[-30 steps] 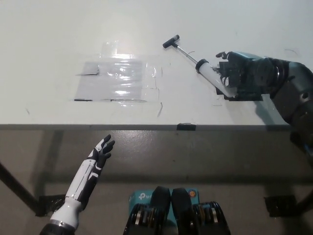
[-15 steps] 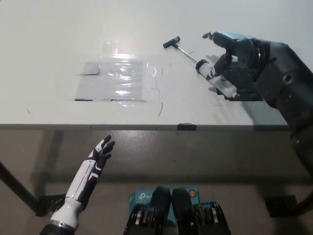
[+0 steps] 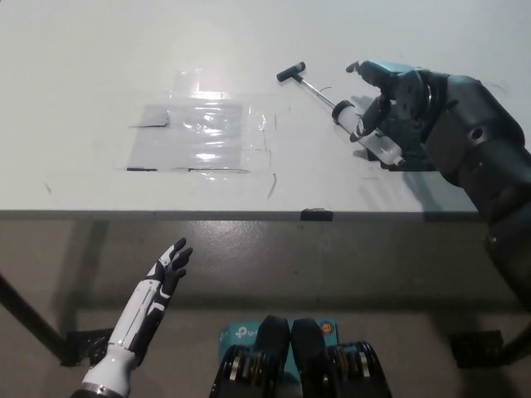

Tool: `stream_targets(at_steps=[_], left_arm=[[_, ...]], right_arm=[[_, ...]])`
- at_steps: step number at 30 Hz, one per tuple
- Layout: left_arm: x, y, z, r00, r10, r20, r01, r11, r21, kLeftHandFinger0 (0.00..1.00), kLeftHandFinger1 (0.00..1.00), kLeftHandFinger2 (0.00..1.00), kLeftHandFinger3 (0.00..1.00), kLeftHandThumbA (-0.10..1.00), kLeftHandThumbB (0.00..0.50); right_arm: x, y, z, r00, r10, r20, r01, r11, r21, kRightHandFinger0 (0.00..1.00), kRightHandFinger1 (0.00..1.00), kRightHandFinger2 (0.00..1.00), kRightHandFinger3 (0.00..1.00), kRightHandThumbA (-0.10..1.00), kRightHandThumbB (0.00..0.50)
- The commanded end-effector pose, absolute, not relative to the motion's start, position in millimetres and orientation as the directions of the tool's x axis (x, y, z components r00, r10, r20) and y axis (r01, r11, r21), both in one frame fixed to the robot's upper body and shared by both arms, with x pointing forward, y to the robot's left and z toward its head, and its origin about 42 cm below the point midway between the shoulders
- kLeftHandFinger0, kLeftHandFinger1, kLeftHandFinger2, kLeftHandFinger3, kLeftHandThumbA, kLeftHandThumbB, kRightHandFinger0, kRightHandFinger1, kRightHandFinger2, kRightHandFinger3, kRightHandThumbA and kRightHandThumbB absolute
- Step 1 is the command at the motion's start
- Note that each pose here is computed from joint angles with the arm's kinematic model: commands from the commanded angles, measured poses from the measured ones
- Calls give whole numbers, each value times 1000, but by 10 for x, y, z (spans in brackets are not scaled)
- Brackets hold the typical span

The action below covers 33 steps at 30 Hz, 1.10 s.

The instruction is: The robot uses right hand to pick up a small white air pumper and uses its left hand to compress it, and then puts it on the desk

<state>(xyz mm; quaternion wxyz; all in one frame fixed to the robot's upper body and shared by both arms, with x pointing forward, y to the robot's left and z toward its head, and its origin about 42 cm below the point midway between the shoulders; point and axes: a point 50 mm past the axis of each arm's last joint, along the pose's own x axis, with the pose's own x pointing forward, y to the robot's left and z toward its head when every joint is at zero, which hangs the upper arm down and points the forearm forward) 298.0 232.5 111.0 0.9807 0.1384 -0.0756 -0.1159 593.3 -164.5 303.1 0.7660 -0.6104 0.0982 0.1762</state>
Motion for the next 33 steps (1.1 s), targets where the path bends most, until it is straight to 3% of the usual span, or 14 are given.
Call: stream_targets(at_steps=[1,4,19,23,26,31,33], left_arm=[[2957,2341,1245,942,-282,183,213,922,324,1000,1000,1000,1000,1000,190],[2953,2346,1249,942,-280,184,210,922,326,1000,1000,1000,1000,1000,191],[2919,2322,1248,936,-296,189,222,917,332,1000,1000,1000,1000,1000,166],[2928,2310,1251,932,-304,199,223,911,346,1000,1000,1000,1000,1000,166],[2924,2318,1264,931,-300,206,217,911,350,1000,1000,1000,1000,1000,177],[2895,2315,1265,933,-294,206,210,913,349,1000,1000,1000,1000,1000,197],[2885,2315,1261,933,-294,208,210,914,347,1000,1000,1000,1000,1000,194]], right_arm=[[6010,-1565,3451,943,138,-303,-329,238,-914,1000,1000,1000,1000,1000,418],[6007,-1597,3407,939,130,-319,-341,231,-911,1000,1000,1000,1000,1000,439],[5923,-1446,3071,890,164,-425,-455,318,-832,1000,1000,1000,1000,1000,399],[5913,-1395,3058,884,178,-433,-468,313,-826,1000,1000,1000,1000,1000,420],[5908,-1371,3055,876,197,-440,-481,308,-821,1000,1000,1000,1000,1000,378],[5899,-1419,2991,873,184,-452,-487,292,-823,1000,1000,1000,1000,1000,368],[5898,-1453,2973,869,180,-460,-493,276,-825,1000,1000,1000,1000,1000,334]])
